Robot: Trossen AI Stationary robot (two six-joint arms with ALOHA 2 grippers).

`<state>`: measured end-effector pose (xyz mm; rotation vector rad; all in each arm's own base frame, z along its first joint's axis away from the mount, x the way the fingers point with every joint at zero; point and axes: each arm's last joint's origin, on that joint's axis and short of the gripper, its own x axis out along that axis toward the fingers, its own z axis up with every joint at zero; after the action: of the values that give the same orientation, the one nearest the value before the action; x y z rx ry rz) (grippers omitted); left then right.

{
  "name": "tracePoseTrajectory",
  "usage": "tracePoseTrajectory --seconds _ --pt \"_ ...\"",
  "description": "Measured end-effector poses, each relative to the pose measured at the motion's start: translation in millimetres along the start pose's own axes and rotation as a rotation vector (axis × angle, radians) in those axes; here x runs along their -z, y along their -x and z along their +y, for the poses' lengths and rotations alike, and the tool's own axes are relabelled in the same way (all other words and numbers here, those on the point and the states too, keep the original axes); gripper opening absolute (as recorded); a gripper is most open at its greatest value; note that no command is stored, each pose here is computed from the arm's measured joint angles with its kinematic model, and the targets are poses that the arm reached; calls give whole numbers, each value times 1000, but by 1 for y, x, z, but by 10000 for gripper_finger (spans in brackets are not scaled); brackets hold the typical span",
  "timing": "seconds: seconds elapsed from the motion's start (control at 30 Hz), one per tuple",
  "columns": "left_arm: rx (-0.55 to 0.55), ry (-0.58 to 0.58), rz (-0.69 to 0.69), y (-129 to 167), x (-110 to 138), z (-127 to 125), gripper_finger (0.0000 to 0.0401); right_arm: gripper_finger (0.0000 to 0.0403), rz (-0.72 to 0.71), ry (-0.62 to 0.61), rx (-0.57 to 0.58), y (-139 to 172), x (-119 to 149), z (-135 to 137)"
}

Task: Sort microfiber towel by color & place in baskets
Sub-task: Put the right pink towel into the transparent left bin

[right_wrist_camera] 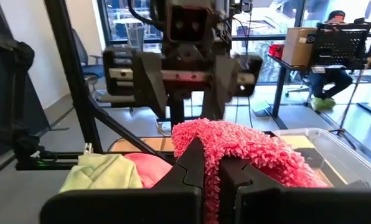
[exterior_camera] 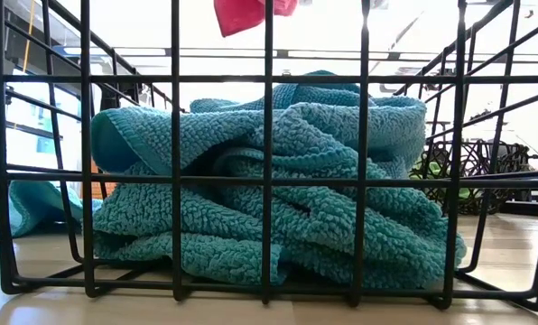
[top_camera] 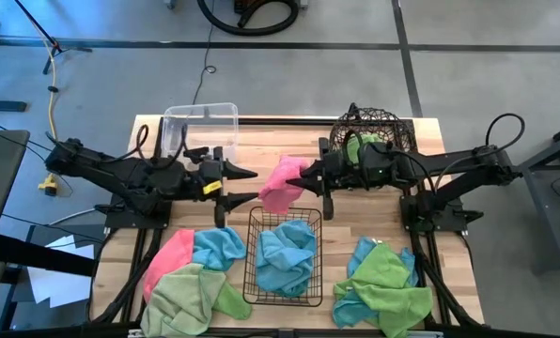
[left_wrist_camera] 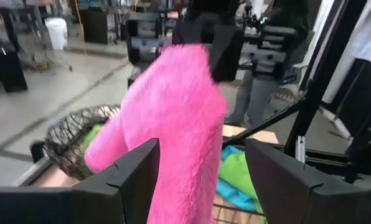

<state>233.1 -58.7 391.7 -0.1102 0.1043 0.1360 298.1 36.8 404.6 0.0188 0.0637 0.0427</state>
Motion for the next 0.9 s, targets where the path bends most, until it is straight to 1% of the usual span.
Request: tracePoseTrajectory --seconds 0.07,0.23,0.43,0.53,0.67,0.9 --pt "17 24 9 -5 2 1 228 0 -9 -1 -18 0 -1 1" --pt "25 25 25 -16 6 2 242 0 -55 -25 -44 0 -5 1" --pt "1 26 27 -30 11 5 256 0 -56 -30 -46 -1 -5 2" --pt "38 36 11 -38 11 5 257 0 -77 -31 -48 -7 -3 2" --pt "83 45 -6 -46 12 5 257 0 -100 -24 -83 -18 1 4" --pt "112 38 8 -52 15 6 257 0 -105 -27 -103 -30 8 5"
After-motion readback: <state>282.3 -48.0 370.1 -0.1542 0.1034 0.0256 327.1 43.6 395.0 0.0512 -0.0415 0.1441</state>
